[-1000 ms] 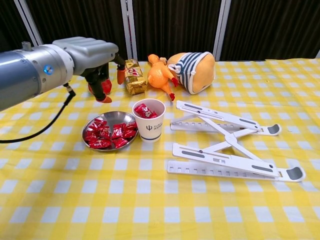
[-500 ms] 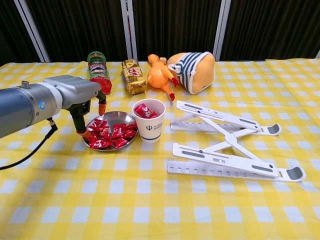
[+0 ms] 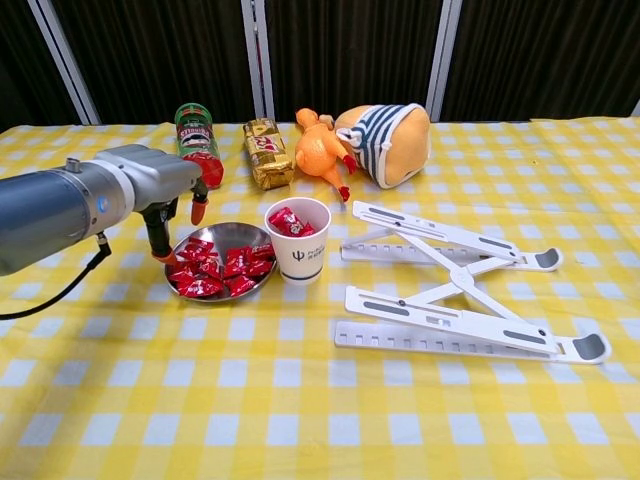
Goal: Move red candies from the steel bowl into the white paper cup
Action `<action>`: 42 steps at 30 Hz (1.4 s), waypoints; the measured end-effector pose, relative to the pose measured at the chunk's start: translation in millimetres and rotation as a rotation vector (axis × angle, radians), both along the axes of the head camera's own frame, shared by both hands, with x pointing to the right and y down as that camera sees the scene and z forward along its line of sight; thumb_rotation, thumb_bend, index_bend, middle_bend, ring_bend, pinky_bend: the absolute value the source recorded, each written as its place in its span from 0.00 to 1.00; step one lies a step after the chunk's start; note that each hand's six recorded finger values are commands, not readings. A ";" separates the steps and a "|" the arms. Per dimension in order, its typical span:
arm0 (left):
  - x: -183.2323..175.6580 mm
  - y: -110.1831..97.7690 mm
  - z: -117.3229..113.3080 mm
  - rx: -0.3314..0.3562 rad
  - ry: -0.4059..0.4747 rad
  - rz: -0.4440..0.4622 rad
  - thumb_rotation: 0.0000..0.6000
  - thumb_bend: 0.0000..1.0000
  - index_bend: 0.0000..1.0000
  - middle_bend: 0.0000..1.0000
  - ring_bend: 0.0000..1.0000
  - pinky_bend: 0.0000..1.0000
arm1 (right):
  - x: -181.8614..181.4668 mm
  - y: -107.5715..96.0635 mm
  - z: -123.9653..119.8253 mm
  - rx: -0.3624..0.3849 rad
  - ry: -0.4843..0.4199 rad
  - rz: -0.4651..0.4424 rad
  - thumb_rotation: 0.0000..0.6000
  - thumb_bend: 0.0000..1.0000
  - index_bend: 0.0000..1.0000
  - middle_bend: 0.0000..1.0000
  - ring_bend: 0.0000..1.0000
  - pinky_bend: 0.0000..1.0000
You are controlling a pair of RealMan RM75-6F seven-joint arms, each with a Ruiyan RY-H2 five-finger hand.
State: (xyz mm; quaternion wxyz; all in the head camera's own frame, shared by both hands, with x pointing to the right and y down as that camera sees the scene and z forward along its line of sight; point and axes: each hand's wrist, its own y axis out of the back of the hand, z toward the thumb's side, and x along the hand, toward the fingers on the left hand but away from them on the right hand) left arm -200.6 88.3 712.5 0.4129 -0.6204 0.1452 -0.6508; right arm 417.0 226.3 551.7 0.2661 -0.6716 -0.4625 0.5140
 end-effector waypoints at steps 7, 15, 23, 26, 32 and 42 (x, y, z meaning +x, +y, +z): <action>0.3 0.5 7.8 -0.021 -0.016 0.003 1.00 0.24 0.41 0.92 0.95 0.99 | 0.4 -0.4 0.7 -0.003 0.000 0.003 1.00 0.41 0.00 0.00 0.00 0.00; 10.1 -2.3 14.5 -0.022 -0.003 0.015 1.00 0.27 0.43 0.92 0.95 0.99 | 1.3 -0.8 0.8 -0.004 -0.001 0.013 1.00 0.41 0.00 0.00 0.00 0.00; 12.9 0.0 23.7 -0.035 -0.008 0.017 1.00 0.32 0.48 0.93 0.96 0.99 | 1.5 -0.4 1.0 -0.006 0.000 0.014 1.00 0.41 0.00 0.00 0.00 0.00; 15.2 1.5 25.1 -0.038 -0.003 0.024 1.00 0.36 0.51 0.93 0.96 0.99 | 1.4 -0.6 1.2 -0.007 0.000 0.015 1.00 0.41 0.00 0.00 0.00 0.00; 18.6 4.5 26.3 -0.036 0.004 0.041 1.00 0.41 0.55 0.94 0.96 0.99 | 1.2 -0.5 1.4 -0.009 0.000 0.014 1.00 0.41 0.00 0.00 0.00 0.00; 20.6 0.3 10.9 -0.005 0.048 0.038 1.00 0.41 0.55 0.94 0.96 0.99 | 0.9 -0.4 1.2 -0.007 0.001 0.010 1.00 0.41 0.00 0.00 0.00 0.00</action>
